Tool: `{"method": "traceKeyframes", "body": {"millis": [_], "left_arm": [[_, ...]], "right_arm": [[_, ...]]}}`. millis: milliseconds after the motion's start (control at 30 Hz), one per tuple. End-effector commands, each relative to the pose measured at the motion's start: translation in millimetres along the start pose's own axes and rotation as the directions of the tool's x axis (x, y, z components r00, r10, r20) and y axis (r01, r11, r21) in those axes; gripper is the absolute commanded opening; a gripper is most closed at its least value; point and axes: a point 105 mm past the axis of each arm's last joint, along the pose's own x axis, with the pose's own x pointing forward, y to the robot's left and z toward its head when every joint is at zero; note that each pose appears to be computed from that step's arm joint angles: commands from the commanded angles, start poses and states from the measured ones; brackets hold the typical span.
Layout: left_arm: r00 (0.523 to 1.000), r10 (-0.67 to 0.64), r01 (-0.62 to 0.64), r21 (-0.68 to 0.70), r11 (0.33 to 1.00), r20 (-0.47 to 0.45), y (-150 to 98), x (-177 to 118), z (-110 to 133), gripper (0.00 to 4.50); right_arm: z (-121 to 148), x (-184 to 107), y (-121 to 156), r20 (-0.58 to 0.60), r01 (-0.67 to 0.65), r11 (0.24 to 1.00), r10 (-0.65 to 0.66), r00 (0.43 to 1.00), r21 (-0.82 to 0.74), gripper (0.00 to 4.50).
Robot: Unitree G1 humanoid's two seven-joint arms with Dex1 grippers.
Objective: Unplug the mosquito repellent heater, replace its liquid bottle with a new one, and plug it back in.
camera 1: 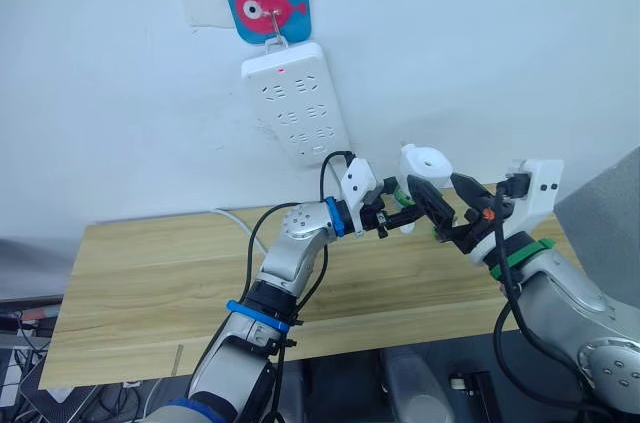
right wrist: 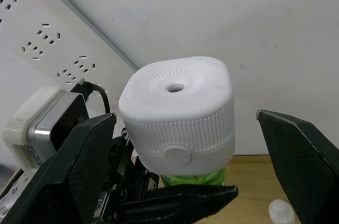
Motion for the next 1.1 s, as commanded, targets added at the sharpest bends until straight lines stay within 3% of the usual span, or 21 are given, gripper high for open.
{"method": "traceKeyframes", "body": {"millis": [33,500,700,833,867,1033,1100], "left_arm": [[0.998,-0.035,0.033,0.035,0.999,0.052,-8.1,7.4,16.0,2.29],[0.997,-0.043,0.042,0.017,0.999,0.061,-11.8,8.3,17.9,2.29],[0.997,-0.046,0.045,0.012,0.999,0.056,-13.1,6.9,16.9,2.29],[0.997,-0.060,0.060,0.000,0.998,0.049,-15.1,6.9,15.9,2.29],[0.997,-0.071,0.072,-0.018,0.997,0.042,-16.2,6.3,14.5,3.02],[0.992,-0.122,0.122,-0.010,0.992,0.016,-16.1,-1.9,17.6,4.48],[0.993,-0.115,0.114,0.011,0.993,0.006,-7.4,-9.4,23.1,4.50]], "right_arm": [[5.2,1.2,4.8,0.040,-0.015,1.000,0.016,0.999,-0.021,4.46],[4.8,10.4,4.1,0.060,-0.007,0.999,0.010,0.998,-0.041,4.46],[8.5,10.2,6.4,0.078,-0.017,0.999,0.020,0.997,-0.040,3.08],[7.4,9.3,7.7,0.076,-0.021,0.999,0.023,0.997,-0.037,3.07],[7.2,9.4,7.5,0.077,-0.019,0.999,0.022,0.997,-0.036,3.07],[8.8,8.2,1.9,0.084,0.007,0.997,0.000,0.996,-0.076,3.07],[10.5,6.5,-2.8,0.094,0.028,0.995,-0.019,0.995,-0.101,3.07]]}}
